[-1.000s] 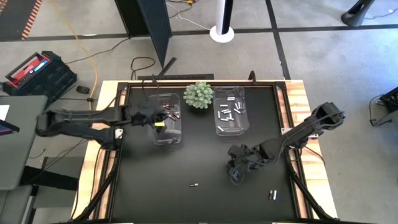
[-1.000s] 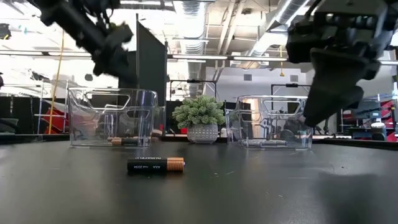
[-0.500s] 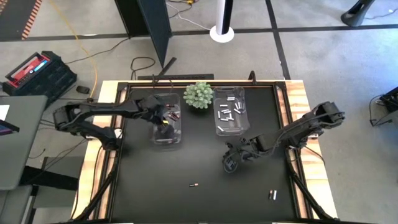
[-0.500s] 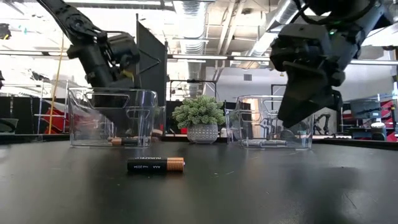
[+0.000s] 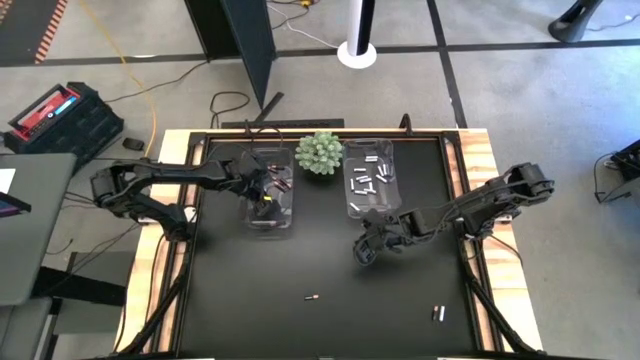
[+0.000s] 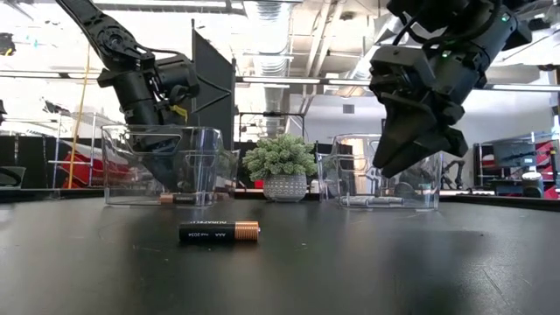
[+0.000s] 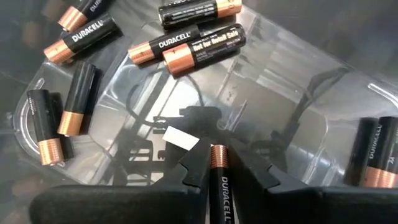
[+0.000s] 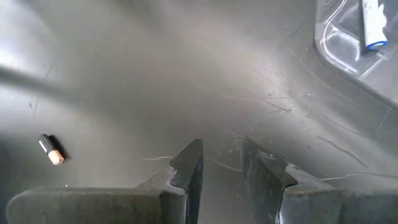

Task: Sort batteries
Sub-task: Put the black-brown battery into the left transparent bin

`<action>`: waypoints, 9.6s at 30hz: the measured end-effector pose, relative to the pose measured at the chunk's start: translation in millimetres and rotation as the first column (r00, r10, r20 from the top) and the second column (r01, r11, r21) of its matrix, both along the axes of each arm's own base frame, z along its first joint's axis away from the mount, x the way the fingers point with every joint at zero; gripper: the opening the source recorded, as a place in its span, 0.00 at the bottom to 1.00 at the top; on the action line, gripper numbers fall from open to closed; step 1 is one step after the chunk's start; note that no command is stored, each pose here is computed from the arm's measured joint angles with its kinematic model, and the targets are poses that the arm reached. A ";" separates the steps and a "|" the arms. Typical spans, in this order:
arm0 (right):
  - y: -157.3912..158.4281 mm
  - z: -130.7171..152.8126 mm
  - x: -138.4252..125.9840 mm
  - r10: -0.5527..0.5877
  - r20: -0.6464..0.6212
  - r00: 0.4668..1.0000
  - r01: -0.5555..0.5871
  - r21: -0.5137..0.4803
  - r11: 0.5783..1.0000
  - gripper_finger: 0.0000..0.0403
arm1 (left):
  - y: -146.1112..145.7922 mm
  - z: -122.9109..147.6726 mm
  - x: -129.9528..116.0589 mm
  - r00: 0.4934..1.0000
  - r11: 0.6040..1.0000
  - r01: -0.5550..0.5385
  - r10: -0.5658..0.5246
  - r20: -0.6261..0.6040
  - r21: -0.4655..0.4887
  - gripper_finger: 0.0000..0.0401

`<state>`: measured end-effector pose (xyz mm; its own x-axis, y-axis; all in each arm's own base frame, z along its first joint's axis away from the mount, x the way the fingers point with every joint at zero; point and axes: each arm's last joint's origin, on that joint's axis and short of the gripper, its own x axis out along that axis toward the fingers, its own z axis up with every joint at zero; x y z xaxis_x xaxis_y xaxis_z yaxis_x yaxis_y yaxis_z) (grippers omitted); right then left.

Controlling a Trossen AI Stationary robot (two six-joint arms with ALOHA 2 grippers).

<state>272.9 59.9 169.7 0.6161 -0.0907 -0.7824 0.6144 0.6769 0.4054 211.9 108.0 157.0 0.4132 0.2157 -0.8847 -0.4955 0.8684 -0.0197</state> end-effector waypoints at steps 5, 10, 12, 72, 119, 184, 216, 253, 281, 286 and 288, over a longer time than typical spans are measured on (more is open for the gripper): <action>-0.6 0.0 0.1 0.008 -0.002 1.000 -0.008 -0.009 1.000 0.31 | 0.0 0.2 -0.4 1.000 1.000 -0.003 0.003 -0.005 0.009 0.16; -0.3 0.0 0.0 0.015 -0.002 1.000 -0.015 -0.013 1.000 0.31 | 0.1 0.2 -0.5 1.000 1.000 -0.004 0.005 -0.006 0.013 0.23; -0.3 0.0 0.0 0.016 -0.003 1.000 -0.016 -0.014 1.000 0.31 | 0.2 0.2 -0.5 1.000 1.000 -0.005 0.005 -0.007 0.014 0.24; 70.6 0.3 -25.5 0.283 0.002 0.959 -0.283 -0.013 0.959 0.31 | -218.0 96.1 40.5 0.921 0.986 0.167 -0.147 0.360 -0.025 0.25; 79.5 0.9 -29.5 0.303 0.014 0.953 -0.303 0.001 0.953 0.31 | -311.5 45.1 51.3 0.806 0.900 0.212 -0.382 0.453 0.382 0.54; 95.2 -0.3 -41.3 0.370 -0.008 0.929 -0.370 -0.005 0.929 0.31 | -333.4 -111.9 102.0 0.759 0.937 0.199 -0.332 0.560 0.286 0.08; 84.9 1.9 -32.4 0.229 0.048 0.972 -0.229 -0.019 0.973 0.31 | -105.2 128.8 29.0 0.964 0.812 0.171 -0.256 0.077 0.558 0.08; 20.7 2.0 -4.1 -0.089 0.061 0.994 0.088 0.019 0.996 0.31 | 13.9 6.1 45.9 0.832 0.903 0.429 -0.399 -0.386 -0.011 0.13; 18.5 2.0 -3.5 -0.090 0.059 0.994 0.089 0.012 0.996 0.31 | 20.4 12.6 42.3 0.851 0.919 0.391 -0.341 -0.400 0.049 0.29; 18.5 2.0 -3.5 -0.090 0.059 0.994 0.089 0.013 0.996 0.31 | 18.0 36.2 37.3 0.903 0.932 0.340 -0.288 -0.319 0.122 0.29; 18.5 2.0 -3.5 -0.089 0.059 0.994 0.089 0.012 0.996 0.31 | 16.4 49.1 34.1 0.923 0.933 0.321 -0.270 -0.272 0.163 0.29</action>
<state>269.4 78.4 171.6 0.6515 -0.1398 -0.7457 0.6466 0.6164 0.4494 246.0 124.5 206.1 0.2650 0.3000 -0.9164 -0.1827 0.9488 0.2578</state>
